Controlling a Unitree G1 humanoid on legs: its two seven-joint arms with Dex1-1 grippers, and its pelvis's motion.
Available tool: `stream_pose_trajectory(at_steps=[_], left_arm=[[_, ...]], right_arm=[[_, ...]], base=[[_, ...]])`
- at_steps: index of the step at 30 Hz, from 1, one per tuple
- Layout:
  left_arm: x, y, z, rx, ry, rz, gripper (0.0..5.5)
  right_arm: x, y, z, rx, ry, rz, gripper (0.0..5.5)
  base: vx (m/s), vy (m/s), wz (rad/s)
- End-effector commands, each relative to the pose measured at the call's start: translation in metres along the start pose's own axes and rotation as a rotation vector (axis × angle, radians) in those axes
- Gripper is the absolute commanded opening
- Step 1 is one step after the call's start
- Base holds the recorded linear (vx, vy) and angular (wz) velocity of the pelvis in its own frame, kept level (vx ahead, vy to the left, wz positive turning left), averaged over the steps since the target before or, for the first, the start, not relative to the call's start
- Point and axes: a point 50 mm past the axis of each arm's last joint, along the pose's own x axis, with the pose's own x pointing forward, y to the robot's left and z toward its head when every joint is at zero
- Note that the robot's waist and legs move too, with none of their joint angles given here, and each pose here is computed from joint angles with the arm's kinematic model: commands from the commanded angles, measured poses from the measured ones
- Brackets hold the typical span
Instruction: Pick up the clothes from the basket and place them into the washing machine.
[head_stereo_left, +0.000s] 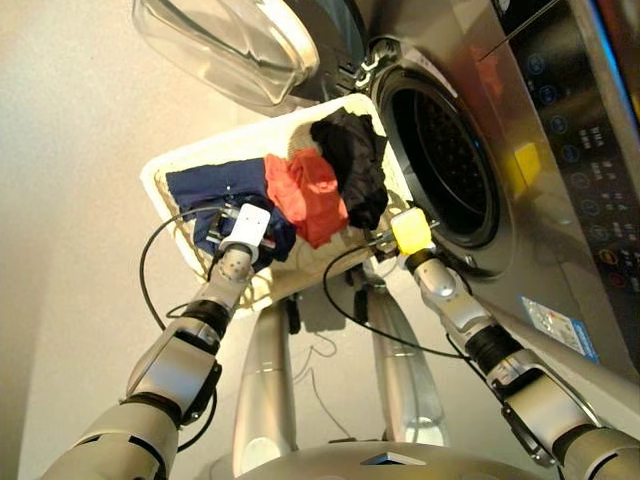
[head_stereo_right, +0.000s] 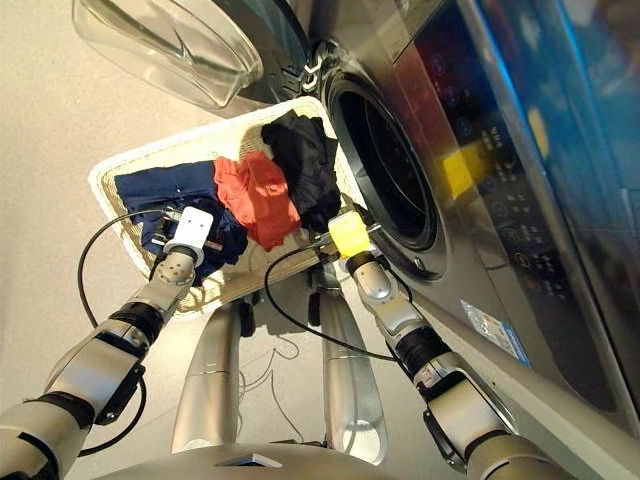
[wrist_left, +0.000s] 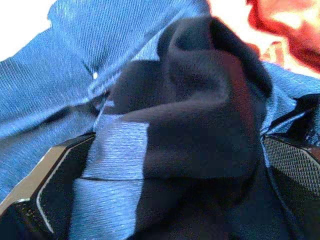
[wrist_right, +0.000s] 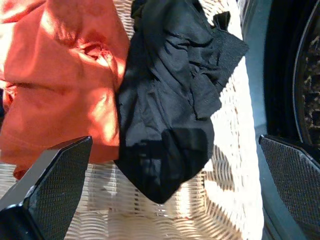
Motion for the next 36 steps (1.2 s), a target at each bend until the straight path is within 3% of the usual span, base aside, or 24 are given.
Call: stream_pose_trajectory(at_steps=[1, 9, 13, 15, 17, 18, 22, 23, 28, 36], left_arm=[[-0.005, 0.005, -0.014, -0.055, 0.039, 0.054, 0.00], [-0.016, -0.012, -0.031, -0.118, 0.078, 0.003, 0.00], [-0.026, -0.028, -0.035, -0.230, 0.063, -0.061, 0.00], [-0.035, -0.040, -0.034, -0.357, 0.030, -0.095, 0.00], [-0.037, -0.043, -0.031, -0.390, 0.011, -0.105, 0.00], [-0.043, -0.049, -0.023, -0.488, -0.036, -0.138, 0.00], [-0.054, -0.054, -0.010, -0.611, -0.119, -0.202, 0.00], [-0.063, -0.056, 0.000, -0.683, -0.181, -0.257, 0.00], [-0.072, -0.056, 0.027, -0.771, -0.291, -0.363, 0.00], [-0.077, -0.059, 0.066, -0.932, -0.394, -0.447, 0.00]], right_arm=[[-0.007, 0.010, 0.011, 0.048, -0.101, 0.011, 5.50], [-0.016, 0.011, -0.008, 0.049, -0.025, 0.017, 5.50], [-0.019, 0.012, -0.021, 0.026, 0.035, 0.034, 5.50], [-0.023, 0.013, -0.036, -0.021, 0.112, 0.046, 5.50], [-0.024, 0.014, -0.040, -0.043, 0.133, 0.051, 5.50], [-0.025, 0.014, -0.044, -0.108, 0.150, 0.074, 5.50], [-0.027, 0.016, -0.048, -0.207, 0.165, 0.119, 5.50], [-0.026, 0.017, -0.046, -0.298, 0.151, 0.168, 5.50], [-0.013, 0.024, -0.023, -0.502, 0.025, 0.278, 5.50], [0.006, 0.036, 0.024, -0.814, -0.232, 0.359, 5.50]], base=[[0.000, 0.000, 0.000], [0.000, 0.000, 0.000], [0.000, 0.000, 0.000], [0.000, 0.000, 0.000], [0.000, 0.000, 0.000], [0.000, 0.000, 0.000], [0.003, -0.015, 0.019], [0.000, 0.000, 0.000], [-0.056, -0.017, 0.042], [0.000, 0.000, 0.000]])
